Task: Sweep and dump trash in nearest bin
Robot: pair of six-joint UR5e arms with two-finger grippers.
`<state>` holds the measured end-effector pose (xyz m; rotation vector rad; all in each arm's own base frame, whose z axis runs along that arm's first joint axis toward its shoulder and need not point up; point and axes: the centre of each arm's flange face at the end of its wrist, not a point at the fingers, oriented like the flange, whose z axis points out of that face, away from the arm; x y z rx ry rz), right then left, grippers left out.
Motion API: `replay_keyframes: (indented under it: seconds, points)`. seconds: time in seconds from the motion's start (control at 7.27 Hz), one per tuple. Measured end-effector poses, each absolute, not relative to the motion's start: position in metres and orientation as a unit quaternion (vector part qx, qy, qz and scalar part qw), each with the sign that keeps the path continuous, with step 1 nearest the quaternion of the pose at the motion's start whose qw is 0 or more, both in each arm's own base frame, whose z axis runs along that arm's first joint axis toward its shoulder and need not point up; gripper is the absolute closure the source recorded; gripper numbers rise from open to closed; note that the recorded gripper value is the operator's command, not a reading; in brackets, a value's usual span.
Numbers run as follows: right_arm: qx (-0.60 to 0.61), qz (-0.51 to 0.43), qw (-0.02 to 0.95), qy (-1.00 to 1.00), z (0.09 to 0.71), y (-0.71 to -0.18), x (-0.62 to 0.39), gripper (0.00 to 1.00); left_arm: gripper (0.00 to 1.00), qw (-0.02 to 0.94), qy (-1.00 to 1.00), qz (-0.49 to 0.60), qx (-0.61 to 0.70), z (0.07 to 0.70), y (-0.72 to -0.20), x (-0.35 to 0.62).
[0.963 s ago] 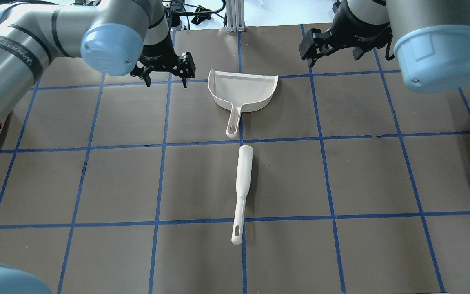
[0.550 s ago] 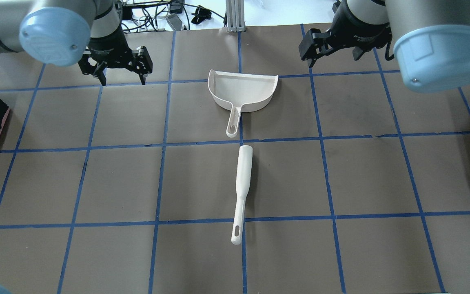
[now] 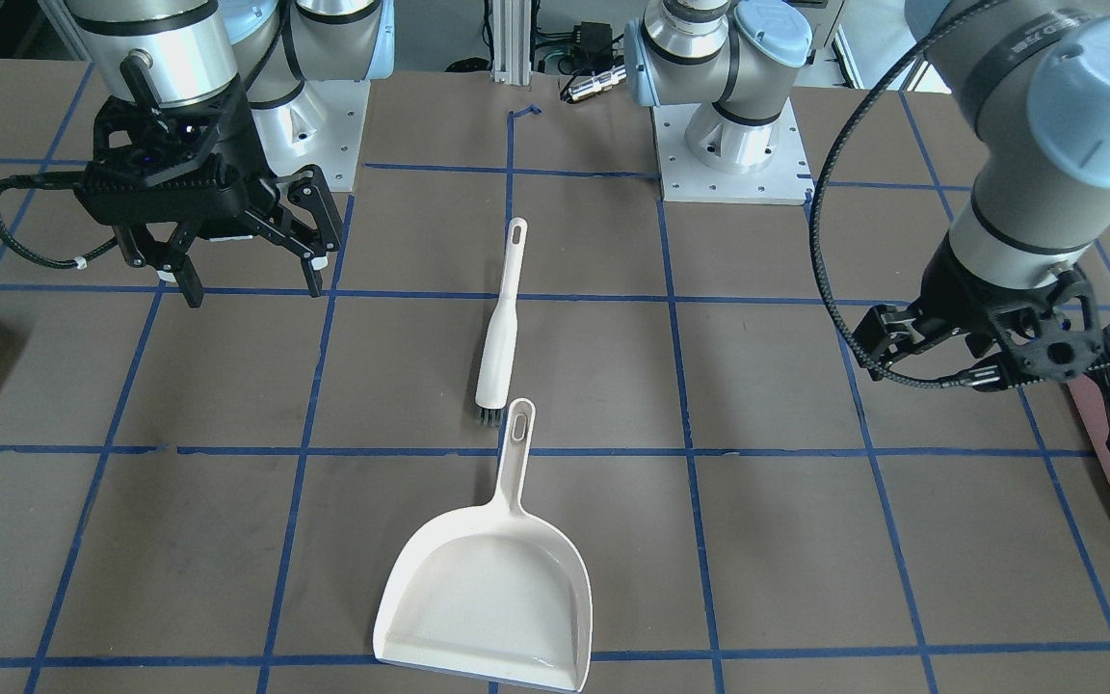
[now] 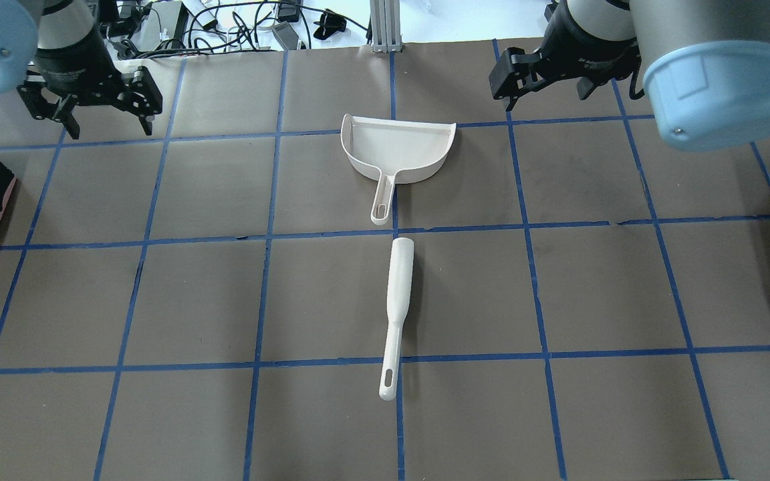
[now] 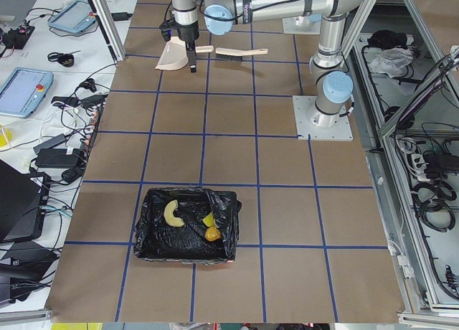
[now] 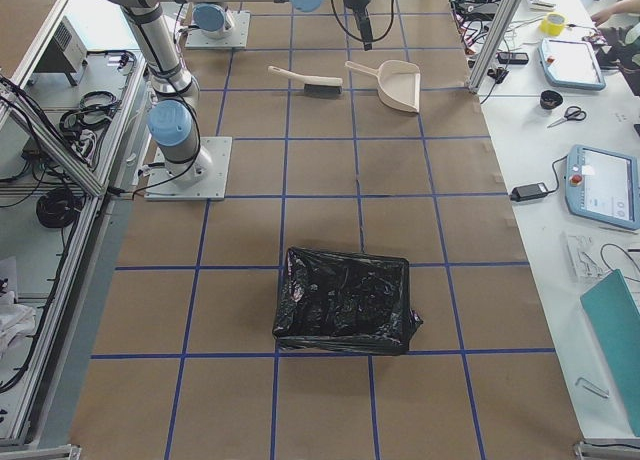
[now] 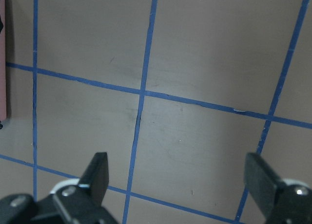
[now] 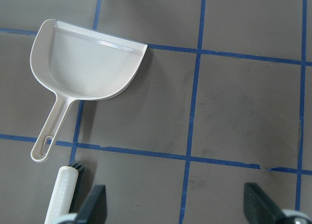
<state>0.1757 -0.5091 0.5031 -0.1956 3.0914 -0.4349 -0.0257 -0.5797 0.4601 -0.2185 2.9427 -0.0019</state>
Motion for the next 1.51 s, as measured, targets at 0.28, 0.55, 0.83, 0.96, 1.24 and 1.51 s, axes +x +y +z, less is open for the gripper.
replay_keyframes:
  seconds: [0.28,0.55,0.83,0.96,1.24,1.51]
  points:
    - [-0.062,-0.144,0.007,0.988,0.505,-0.51,0.176,0.0,0.0,0.006,0.998,0.001,-0.062,0.491,-0.547,-0.045]
    - [-0.062,-0.159,0.007,0.985,0.506,-0.513,0.176,0.0,0.0,-0.042,0.998,0.003,-0.036,0.504,-0.505,-0.103]
    - [-0.062,-0.163,0.007,0.985,0.507,-0.514,0.176,0.0,0.0,-0.006,1.0,0.015,0.008,0.493,-0.472,-0.144]
    - [-0.062,-0.163,0.007,0.985,0.507,-0.514,0.176,0.0,0.0,0.008,1.0,0.02,0.018,0.486,-0.463,-0.15]
    - [-0.063,-0.163,0.007,0.985,0.506,-0.514,0.176,0.0,0.0,0.016,0.999,0.021,0.026,0.479,-0.456,-0.153]
    - [-0.063,-0.162,0.007,0.985,0.506,-0.515,0.176,0.0,0.0,0.017,0.999,0.021,0.028,0.478,-0.455,-0.153]
